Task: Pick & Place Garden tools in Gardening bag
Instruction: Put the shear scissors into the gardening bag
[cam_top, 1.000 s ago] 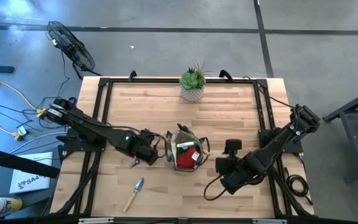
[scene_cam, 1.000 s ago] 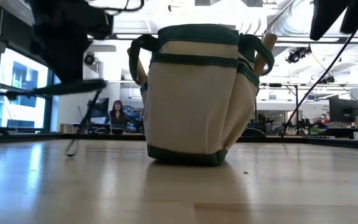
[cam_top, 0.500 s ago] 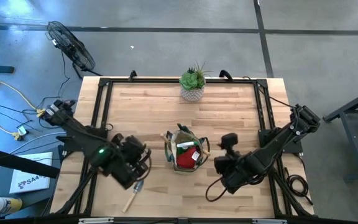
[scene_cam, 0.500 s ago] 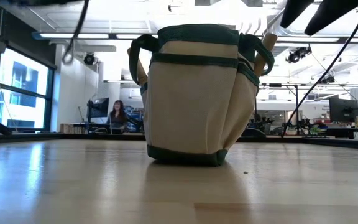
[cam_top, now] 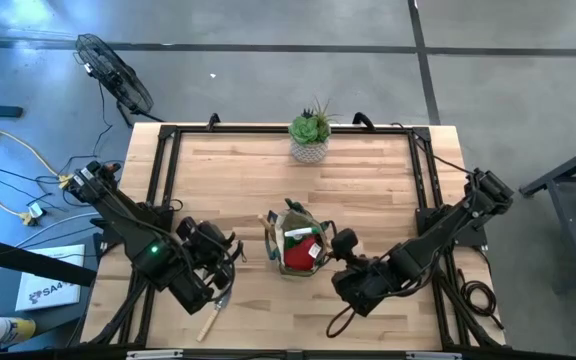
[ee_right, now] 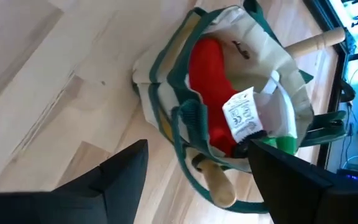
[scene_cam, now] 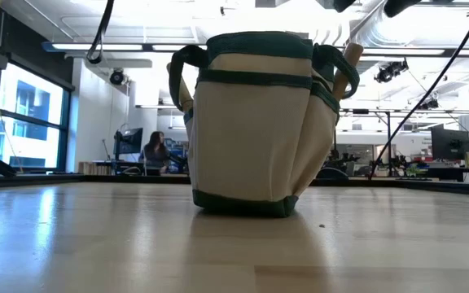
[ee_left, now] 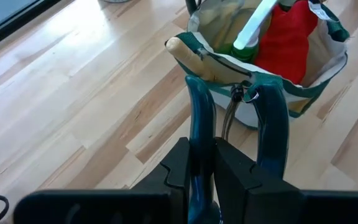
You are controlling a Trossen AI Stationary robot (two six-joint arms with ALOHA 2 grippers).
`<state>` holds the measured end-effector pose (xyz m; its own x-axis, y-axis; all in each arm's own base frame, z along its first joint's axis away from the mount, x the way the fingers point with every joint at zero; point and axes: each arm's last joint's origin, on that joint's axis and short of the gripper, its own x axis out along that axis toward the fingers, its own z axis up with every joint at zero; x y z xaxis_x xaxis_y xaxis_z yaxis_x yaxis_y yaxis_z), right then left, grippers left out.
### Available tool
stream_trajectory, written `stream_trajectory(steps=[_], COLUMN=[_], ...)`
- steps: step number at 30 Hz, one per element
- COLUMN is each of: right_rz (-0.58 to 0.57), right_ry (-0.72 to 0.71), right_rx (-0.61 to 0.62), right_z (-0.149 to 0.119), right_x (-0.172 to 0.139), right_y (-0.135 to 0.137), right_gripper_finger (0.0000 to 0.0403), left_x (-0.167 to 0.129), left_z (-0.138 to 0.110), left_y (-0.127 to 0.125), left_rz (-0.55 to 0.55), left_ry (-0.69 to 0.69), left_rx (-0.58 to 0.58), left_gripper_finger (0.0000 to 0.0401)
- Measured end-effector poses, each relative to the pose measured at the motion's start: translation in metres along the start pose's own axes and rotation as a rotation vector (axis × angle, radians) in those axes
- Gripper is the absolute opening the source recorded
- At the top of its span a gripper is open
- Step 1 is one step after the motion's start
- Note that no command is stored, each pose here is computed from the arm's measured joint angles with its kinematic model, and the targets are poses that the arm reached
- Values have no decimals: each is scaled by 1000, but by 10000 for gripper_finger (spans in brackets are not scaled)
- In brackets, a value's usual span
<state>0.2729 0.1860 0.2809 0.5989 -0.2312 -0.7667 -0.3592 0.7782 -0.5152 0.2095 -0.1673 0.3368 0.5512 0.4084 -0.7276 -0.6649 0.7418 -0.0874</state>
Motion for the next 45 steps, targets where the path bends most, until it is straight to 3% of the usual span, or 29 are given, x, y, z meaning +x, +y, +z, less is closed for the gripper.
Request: stream_trajectory(steps=[10, 21, 26, 34, 40, 45], right_rz=[90, 126, 126, 139, 150, 79], right_ry=[43, 124, 130, 123, 51, 17], right_rx=[43, -81, -29, -51, 34, 124], right_z=[1, 0, 0, 0, 8, 13], right_x=[24, 60, 61, 61, 62, 62], right_y=[-13, -8, -10, -10, -10, -13], right_gripper_finger=[268, 262, 202, 18, 9, 8], left_x=[0, 0, 0, 0, -1, -5], left_z=[0, 0, 1, 2, 5, 8], left_y=[0, 0, 0, -1, -13, -18], left_rz=[1, 0, 2, -3, -77, -77], left_ry=[-14, -15, -24, -55, -136, -309], left_rx=[-1, 2, 8, 21, 121, 103], left_gripper_finger=[38, 38, 38, 38, 38, 38])
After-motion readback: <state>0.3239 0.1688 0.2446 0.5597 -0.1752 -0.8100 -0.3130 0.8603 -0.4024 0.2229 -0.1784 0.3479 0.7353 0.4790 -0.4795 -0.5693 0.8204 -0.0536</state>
